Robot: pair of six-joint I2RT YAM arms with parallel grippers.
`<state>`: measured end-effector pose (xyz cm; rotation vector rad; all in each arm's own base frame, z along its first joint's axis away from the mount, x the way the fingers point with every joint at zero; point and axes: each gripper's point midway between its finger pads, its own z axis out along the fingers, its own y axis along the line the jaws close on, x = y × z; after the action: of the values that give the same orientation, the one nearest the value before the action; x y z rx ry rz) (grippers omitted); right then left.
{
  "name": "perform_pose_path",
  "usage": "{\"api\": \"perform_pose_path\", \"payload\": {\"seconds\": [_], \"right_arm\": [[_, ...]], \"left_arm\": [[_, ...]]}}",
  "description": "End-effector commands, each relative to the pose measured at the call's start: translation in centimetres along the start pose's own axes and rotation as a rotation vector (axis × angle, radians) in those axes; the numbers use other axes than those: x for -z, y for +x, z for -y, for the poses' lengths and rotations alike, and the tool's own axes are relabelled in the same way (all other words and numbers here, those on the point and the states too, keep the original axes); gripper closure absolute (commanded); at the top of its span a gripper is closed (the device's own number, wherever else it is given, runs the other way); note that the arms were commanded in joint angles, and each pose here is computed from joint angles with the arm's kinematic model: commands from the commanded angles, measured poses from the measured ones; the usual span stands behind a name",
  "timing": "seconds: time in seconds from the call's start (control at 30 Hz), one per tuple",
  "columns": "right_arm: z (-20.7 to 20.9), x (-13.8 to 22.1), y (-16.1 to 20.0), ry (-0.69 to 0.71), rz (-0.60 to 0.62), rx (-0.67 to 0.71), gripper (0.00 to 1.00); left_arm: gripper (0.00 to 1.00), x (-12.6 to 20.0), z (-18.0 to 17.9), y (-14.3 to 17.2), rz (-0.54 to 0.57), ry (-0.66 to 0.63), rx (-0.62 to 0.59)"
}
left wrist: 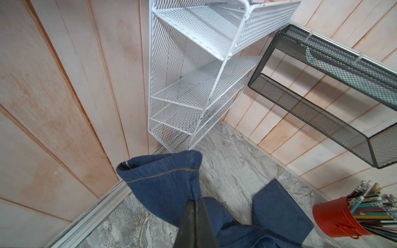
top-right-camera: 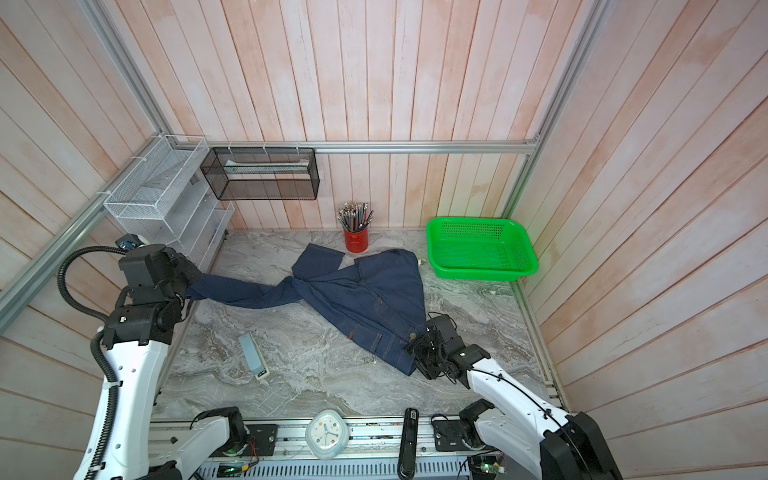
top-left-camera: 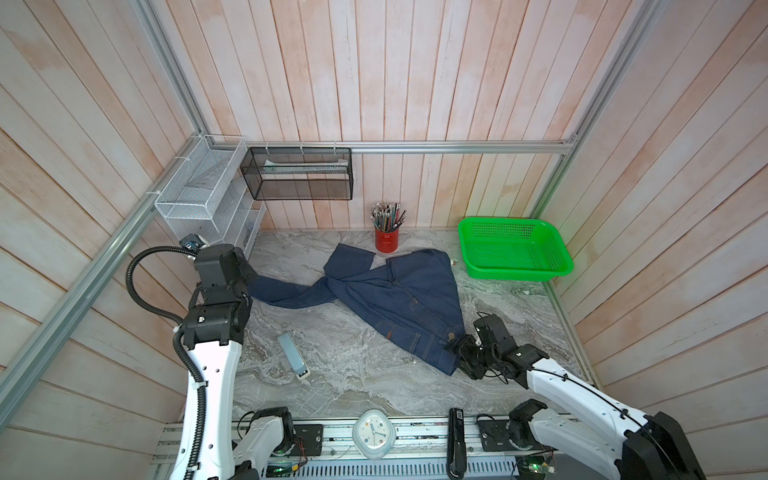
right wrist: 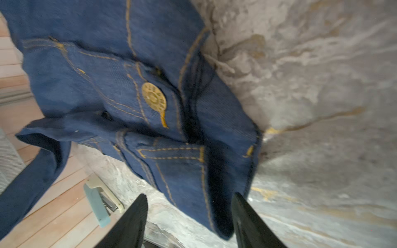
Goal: Fold and stack the trousers
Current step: Flatten out the trousers at the center of the table.
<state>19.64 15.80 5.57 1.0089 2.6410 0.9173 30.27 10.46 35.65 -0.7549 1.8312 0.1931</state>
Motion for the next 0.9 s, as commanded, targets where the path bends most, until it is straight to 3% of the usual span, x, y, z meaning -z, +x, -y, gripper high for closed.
{"api": "perform_pose_path", "payload": {"seconds": [0.0, 0.17, 0.3, 0.4, 0.67, 0.87], "right_arm": [[-2.0, -0.3, -1.1, -0.084, 0.031, 0.017, 0.41], [-1.6, -1.5, -1.7, -0.072, 0.024, 0.036, 0.49], [-2.9, -1.1, -2.6, -0.089, 0.020, 0.095, 0.78], [-4.1, 1.2, -4.8, -0.076, 0.089, 0.143, 1.00], [-5.3, 16.1, -15.8, 0.110, 0.649, 0.205, 1.00], [-1.6, 22.4, -20.1, 0.339, 0.963, 0.163, 1.00]], "left_arm": [[1.00, -0.2, -0.1, 0.1, 0.003, 0.003, 0.006], [1.00, -0.1, -0.1, 0.1, 0.003, 0.001, 0.003], [1.00, -0.1, -0.3, -0.1, 0.010, -0.010, -0.004], [1.00, -0.1, -0.6, -0.2, 0.019, -0.027, -0.015], [1.00, -1.2, -2.0, 0.6, 0.009, -0.081, -0.034], [1.00, -3.4, -3.1, 3.2, -0.048, -0.103, -0.027]]}}
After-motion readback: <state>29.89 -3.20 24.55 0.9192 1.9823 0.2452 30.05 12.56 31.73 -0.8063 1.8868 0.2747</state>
